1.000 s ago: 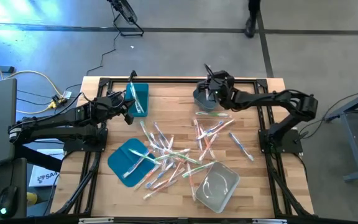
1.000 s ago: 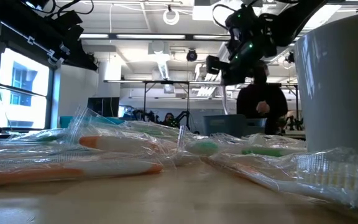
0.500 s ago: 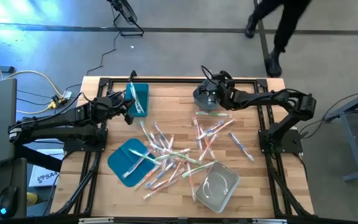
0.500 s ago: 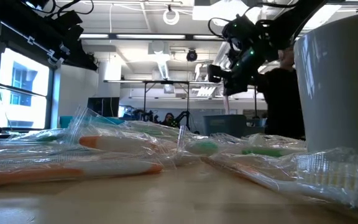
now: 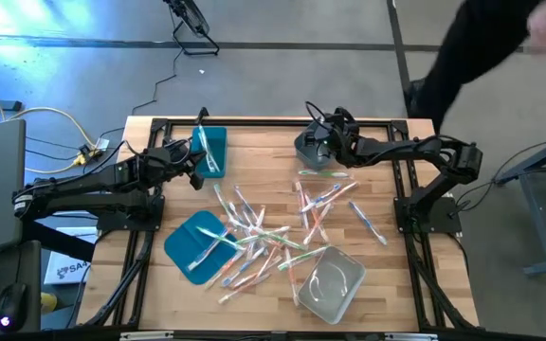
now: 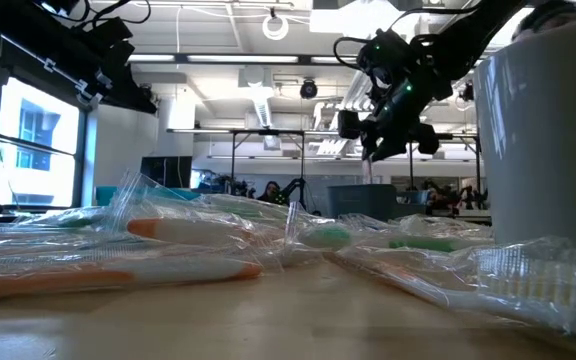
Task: Pick & Place Toothbrushes
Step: Put the orange toothbrush into the dark gray bin, then put the blue toothbrush into the light gray bin
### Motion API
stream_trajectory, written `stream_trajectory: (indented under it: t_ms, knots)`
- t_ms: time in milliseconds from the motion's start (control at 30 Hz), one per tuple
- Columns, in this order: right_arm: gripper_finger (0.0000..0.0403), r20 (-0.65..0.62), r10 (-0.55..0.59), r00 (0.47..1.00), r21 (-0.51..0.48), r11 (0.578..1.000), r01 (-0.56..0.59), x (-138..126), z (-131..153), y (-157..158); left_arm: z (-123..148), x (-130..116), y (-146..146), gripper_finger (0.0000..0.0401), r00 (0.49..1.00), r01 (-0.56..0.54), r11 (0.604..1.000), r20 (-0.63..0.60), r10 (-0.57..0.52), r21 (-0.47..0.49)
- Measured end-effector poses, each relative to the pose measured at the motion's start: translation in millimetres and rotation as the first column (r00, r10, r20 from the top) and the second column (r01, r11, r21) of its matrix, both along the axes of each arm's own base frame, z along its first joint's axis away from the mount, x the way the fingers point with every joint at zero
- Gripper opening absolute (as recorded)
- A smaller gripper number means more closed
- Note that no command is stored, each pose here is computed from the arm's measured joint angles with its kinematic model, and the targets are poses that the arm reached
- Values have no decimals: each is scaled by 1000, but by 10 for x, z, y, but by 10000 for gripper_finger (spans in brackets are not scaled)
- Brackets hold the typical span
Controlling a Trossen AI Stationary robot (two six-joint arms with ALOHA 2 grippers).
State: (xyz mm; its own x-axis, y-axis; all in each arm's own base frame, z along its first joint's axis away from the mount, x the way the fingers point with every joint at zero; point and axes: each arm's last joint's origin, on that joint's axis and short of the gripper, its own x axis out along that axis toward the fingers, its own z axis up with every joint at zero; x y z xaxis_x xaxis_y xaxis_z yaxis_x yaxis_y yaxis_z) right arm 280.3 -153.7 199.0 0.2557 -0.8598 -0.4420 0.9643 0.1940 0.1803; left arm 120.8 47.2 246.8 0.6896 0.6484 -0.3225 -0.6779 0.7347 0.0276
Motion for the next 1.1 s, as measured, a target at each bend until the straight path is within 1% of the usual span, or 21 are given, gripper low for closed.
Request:
stream_trajectory:
  t_ms: [200, 367, 600, 733, 933, 1100]
  knots:
    - [148, -8, 3, 1000, -3, 1000, -3, 0, 0, 0, 0, 0, 0, 6, 1000, 0, 1000, 0, 0, 0]
    - [167, -52, 28, 998, -16, 999, -29, 2, 3, 5, 0, 0, 0, 6, 1000, 0, 1000, 0, 0, 0]
    - [158, -41, 69, 997, -34, 997, -70, -1, 109, 66, 0, 0, 0, 6, 1000, 0, 1000, 0, 0, 0]
    - [147, -40, 126, 991, -65, 990, -128, -10, 249, 159, 0, 0, 0, 6, 1000, 0, 1000, 0, 0, 0]
    - [136, -42, 212, 976, -125, 968, -215, -22, 463, 344, 0, 0, 0, 6, 1000, 0, 1000, 0, 0, 0]
    - [134, -72, 288, 955, -145, 944, -296, 3, 530, 503, 0, 0, 0, 6, 1000, 0, 1000, 0, 0, 0]
